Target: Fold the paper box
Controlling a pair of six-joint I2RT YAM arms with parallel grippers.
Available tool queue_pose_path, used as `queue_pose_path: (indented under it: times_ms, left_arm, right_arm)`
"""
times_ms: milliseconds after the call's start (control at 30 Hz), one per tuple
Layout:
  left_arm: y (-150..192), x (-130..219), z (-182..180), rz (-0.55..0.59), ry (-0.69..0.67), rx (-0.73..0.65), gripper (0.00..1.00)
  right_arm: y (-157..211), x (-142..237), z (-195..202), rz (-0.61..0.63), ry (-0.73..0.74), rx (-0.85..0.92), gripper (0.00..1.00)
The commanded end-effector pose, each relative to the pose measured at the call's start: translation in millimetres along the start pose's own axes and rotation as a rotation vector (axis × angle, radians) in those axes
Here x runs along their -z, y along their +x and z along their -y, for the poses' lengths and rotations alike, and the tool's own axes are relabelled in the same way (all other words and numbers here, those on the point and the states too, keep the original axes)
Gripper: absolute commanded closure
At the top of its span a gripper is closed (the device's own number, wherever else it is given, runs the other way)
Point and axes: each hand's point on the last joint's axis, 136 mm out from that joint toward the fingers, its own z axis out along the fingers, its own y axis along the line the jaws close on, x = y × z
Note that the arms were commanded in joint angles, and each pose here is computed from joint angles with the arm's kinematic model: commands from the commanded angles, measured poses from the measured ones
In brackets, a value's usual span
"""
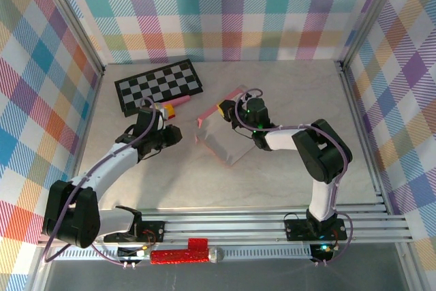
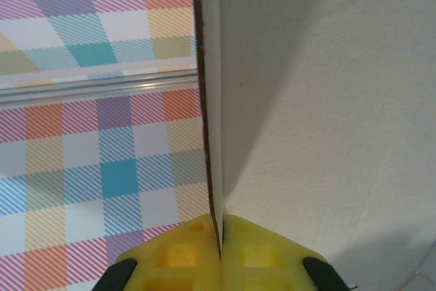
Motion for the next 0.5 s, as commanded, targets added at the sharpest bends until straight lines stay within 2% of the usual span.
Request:
queue_pose_path:
  times_ms: [0, 300, 467]
  left_arm:
    - [-12, -5, 19, 0.045, 0.097, -0.118, 0.78]
    - [5, -37, 17, -0.073, 0.119, -0.259, 0.76]
    - [4, -42, 34, -0.008, 0.192, -0.425, 0.75]
  right_arm:
    - [2, 0, 0, -0.026, -0.03, 0.036, 1.0]
    - [-1, -2, 6, -0.035, 0.012, 0.026, 1.0]
    - [0, -6, 3, -0.055, 0.023, 0.023, 1.0]
